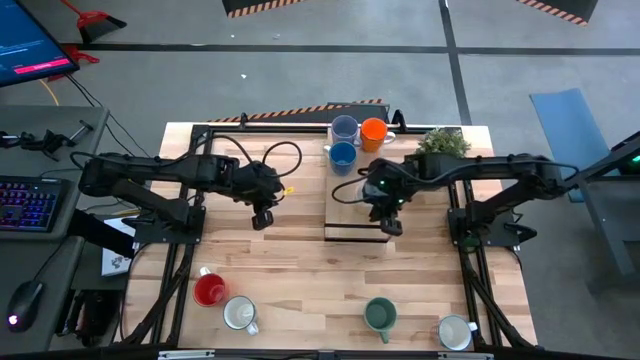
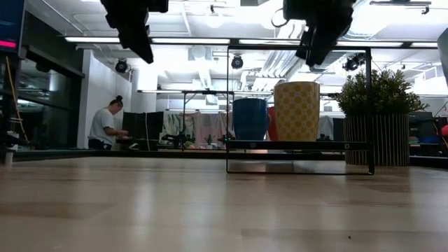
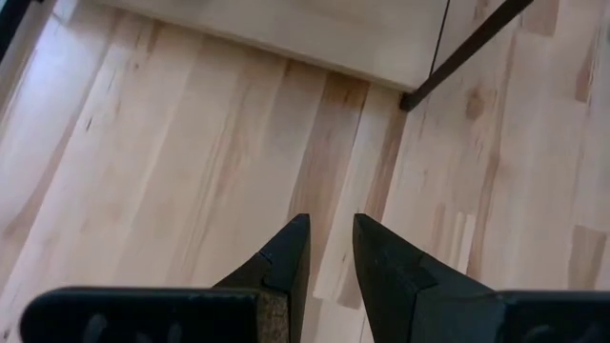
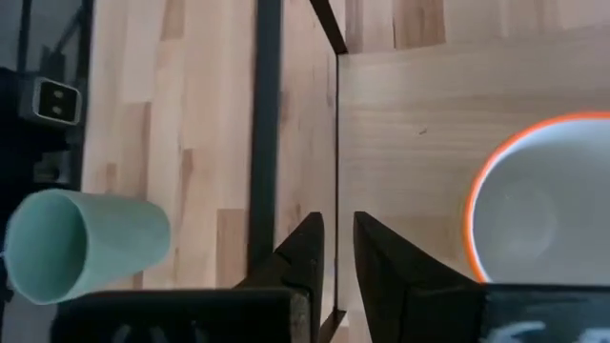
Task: Place coffee mugs
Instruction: Put the yellow mug on the shelf, next to the orange mug
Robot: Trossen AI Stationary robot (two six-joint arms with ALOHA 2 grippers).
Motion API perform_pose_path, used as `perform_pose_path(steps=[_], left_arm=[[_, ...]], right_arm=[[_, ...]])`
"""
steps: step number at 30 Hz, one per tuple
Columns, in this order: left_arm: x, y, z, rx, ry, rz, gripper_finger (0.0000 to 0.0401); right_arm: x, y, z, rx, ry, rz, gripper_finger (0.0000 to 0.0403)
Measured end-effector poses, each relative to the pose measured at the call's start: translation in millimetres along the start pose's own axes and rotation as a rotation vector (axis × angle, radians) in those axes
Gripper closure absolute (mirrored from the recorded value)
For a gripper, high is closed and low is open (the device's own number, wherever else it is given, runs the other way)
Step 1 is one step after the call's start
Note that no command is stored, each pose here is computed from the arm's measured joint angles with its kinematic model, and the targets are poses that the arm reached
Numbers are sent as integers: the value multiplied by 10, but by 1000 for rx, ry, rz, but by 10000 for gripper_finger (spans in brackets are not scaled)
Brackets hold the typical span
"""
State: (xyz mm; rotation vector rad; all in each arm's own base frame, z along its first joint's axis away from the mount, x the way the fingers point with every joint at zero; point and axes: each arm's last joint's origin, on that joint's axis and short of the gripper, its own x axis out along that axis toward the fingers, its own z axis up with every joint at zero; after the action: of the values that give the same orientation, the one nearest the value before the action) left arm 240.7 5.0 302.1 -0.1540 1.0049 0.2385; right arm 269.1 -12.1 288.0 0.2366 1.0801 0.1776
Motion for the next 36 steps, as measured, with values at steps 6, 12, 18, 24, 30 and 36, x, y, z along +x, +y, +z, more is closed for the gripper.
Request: perform_pose_path(steps=[6,12,18,24,30,36], left_arm=[[-1,-7,27,-10,-28,-7,327],[-1,-8,32,-11,-33,-9,327],[-1,-8,32,-11,-33,-10,327],[-1,-8,32,-11,-33,-10,327],[-1,-8,31,-27,-32,-10,327],[-1,-9,31,-27,-32,-10,327]], right_arm=[[152,-61,21,-4,53,-8,361],[189,-108,24,-13,67,-93,361],[182,-149,24,-8,67,-173,361],[150,-252,26,23,60,-211,361],[110,-370,20,58,56,-233,361],[57,-512,9,103,47,-256,361]])
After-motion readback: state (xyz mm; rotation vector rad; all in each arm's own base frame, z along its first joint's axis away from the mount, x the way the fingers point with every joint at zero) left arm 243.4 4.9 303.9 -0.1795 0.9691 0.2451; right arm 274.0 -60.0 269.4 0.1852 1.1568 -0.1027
